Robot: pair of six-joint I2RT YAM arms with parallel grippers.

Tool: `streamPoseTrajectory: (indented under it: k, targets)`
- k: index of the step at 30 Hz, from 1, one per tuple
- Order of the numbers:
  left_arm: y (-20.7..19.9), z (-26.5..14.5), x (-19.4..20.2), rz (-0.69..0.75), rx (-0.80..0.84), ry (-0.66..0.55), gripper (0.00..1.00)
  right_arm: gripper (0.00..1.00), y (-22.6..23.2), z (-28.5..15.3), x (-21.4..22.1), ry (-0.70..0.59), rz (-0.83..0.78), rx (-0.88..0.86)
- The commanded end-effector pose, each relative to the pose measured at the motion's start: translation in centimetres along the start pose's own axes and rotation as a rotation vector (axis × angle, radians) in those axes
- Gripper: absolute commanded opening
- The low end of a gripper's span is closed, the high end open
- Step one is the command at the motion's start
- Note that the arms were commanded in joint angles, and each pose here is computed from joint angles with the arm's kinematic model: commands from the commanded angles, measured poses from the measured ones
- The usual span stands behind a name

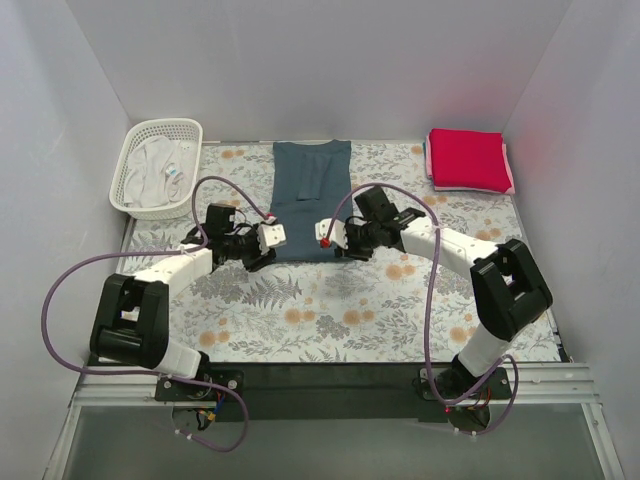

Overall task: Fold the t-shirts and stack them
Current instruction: Fold the tshirt

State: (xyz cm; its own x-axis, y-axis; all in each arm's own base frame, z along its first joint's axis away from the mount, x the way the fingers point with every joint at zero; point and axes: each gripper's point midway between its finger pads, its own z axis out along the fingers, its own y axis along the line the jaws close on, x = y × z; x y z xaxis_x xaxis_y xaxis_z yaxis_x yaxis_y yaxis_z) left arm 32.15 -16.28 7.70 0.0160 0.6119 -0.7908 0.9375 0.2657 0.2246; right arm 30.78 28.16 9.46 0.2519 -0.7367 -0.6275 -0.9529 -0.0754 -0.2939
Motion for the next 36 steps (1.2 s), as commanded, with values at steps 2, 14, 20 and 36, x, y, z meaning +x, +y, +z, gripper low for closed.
streamPoseTrajectory:
  k: [2, 14, 20, 36]
  targets:
    - [-0.1, 0.8, 0.4, 0.119, -0.030, 0.020, 0.43, 0.43, 1.1, 1.4, 0.9, 0.025, -0.039, -0.013]
    - [-0.2, 3.2, 3.1, 0.164, -0.015, 0.067, 0.45, 0.41, 2.1, 4.1, 4.6, 0.102, -0.055, -0.020]
    - [-0.3, 4.1, 4.4, 0.165, 0.013, 0.092, 0.40, 0.38, 2.8, 4.8, 6.5, 0.150, -0.061, -0.029]
    - [-2.0, 1.4, 0.3, 0.086, 0.099, 0.037, 0.00, 0.01, 2.8, 0.8, 2.1, 0.083, 0.064, -0.042]
